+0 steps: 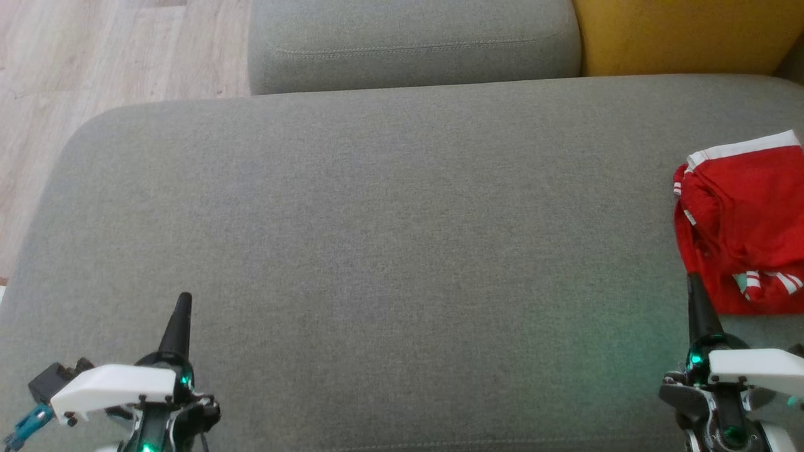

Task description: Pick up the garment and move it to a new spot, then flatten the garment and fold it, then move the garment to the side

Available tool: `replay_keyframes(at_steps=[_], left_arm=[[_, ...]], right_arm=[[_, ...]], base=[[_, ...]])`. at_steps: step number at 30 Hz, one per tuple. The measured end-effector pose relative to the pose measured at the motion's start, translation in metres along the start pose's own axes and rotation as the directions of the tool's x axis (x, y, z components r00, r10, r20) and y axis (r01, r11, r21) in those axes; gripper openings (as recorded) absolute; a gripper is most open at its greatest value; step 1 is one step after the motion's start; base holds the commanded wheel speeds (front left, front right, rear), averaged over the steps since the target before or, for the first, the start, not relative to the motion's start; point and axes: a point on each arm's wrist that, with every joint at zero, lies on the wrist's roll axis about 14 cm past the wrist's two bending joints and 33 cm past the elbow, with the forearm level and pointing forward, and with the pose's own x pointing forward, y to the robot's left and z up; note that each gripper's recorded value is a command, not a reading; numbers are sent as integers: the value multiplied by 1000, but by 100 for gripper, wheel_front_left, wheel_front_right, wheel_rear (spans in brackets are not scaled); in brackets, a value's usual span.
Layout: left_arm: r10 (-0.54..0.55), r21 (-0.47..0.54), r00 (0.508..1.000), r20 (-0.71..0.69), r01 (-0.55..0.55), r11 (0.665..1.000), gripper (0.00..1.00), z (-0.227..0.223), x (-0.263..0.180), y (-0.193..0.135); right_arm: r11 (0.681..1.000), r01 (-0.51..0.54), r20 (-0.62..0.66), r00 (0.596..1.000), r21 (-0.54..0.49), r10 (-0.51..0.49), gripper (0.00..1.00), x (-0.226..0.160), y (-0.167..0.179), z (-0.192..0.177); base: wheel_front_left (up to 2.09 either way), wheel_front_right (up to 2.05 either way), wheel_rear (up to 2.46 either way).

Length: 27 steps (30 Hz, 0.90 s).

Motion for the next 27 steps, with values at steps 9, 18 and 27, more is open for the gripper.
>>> replay_keyframes(at_steps=[9, 18, 27], left_arm=[[-42, -111, 999, 20, 44, 993, 0, 7, 4, -9], [-70, -227, 997, 32, 75, 971, 0, 10, 5, -13], [-96, -272, 995, 41, 103, 957, 0, 12, 8, -20]], right_arm=[[994, 2, 17, 1000, 106, -4, 0, 1, -2, 4], [978, -13, 32, 999, 209, 6, 0, 6, 1, 9], [966, -24, 42, 999, 256, 13, 0, 8, 3, 11]], base=[[0, 0, 0], [0, 0, 0], [0, 0, 0]])
